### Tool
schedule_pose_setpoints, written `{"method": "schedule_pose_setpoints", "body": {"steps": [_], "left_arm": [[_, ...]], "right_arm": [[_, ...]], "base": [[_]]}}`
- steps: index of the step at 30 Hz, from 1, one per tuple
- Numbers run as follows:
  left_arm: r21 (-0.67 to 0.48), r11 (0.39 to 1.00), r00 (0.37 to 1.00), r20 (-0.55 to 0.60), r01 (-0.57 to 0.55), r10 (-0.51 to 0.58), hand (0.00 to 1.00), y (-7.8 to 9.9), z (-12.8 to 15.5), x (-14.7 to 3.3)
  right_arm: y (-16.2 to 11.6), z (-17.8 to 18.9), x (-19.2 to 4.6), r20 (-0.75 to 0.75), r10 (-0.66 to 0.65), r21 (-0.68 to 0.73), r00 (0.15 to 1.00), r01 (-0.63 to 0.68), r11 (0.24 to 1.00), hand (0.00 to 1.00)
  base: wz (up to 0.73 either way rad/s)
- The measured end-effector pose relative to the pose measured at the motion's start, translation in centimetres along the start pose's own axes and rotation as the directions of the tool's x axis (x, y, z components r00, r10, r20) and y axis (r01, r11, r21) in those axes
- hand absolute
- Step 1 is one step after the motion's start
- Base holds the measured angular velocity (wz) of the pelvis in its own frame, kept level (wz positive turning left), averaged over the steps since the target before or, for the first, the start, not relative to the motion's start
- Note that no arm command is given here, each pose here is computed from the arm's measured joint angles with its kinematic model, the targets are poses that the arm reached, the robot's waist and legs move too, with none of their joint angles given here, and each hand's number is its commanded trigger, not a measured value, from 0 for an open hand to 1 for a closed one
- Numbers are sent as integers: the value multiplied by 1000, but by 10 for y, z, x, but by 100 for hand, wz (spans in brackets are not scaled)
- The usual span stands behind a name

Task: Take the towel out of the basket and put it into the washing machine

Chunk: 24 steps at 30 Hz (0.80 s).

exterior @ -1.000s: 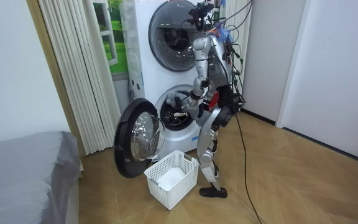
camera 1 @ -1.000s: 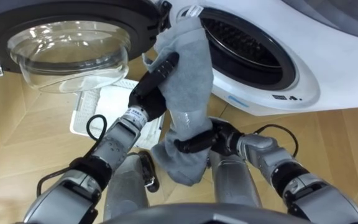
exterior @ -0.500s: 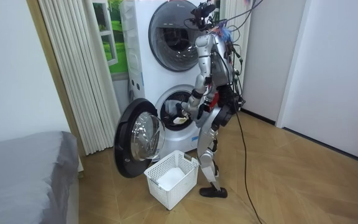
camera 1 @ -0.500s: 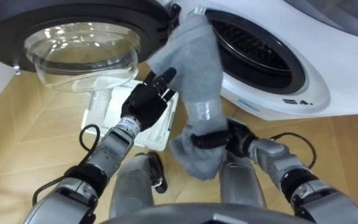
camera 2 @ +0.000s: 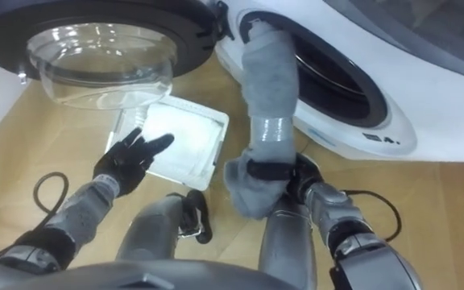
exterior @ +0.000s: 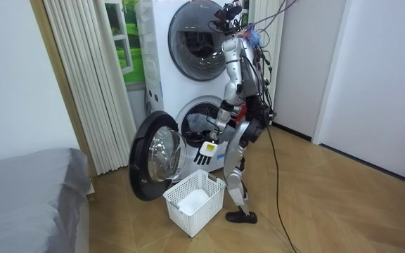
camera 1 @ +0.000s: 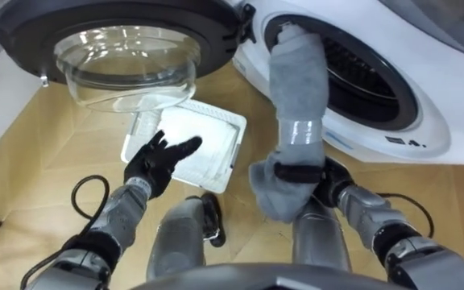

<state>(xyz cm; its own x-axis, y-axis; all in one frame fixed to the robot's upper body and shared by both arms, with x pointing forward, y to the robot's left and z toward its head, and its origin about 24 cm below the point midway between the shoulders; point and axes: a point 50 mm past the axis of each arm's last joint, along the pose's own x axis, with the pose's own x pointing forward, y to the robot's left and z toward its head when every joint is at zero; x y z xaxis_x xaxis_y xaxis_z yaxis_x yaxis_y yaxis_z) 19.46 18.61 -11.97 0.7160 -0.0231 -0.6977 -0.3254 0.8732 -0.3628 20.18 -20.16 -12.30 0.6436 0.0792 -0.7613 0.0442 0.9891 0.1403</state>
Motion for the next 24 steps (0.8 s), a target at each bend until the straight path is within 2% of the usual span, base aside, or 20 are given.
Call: {"method": "schedule_pose_setpoints", "body": {"steps": [4, 8, 10, 13, 21, 22, 23, 24], "left_arm": [[76, 994, 997, 0, -79, 79, 0, 11, -3, -3], [160, 976, 988, -5, -150, 153, 0, 26, -7, -9], [192, 964, 981, -8, -187, 192, 0, 35, -9, -12], [183, 952, 967, -18, -245, 253, 0, 46, -14, -17], [237, 920, 945, -27, -312, 327, 0, 71, -17, -29], [229, 916, 939, -23, -328, 343, 0, 76, -18, -32], [219, 913, 934, -20, -343, 356, 0, 78, -18, -33], [209, 905, 925, -11, -370, 381, 0, 82, -17, -35]], "right_arm": [[-19, 12, -2, 43, -115, 101, 993, 110, 989, 100], [-42, 26, -8, 73, -214, 146, 974, 201, 969, 100], [-63, 36, -14, 86, -297, 251, 951, 268, 930, 100], [-85, 50, -22, 96, -381, 326, 920, 332, 885, 100], [-86, 62, -21, 58, -362, 352, 930, 320, 880, 100], [-85, 67, -20, 59, -360, 374, 931, 314, 873, 96], [-83, 71, -20, 60, -359, 386, 932, 310, 869, 87], [-81, 77, -18, 54, -355, 409, 933, 304, 861, 62]], "base": [[18], [7], [0], [0], [0], [-5], [-8], [-6]]}}
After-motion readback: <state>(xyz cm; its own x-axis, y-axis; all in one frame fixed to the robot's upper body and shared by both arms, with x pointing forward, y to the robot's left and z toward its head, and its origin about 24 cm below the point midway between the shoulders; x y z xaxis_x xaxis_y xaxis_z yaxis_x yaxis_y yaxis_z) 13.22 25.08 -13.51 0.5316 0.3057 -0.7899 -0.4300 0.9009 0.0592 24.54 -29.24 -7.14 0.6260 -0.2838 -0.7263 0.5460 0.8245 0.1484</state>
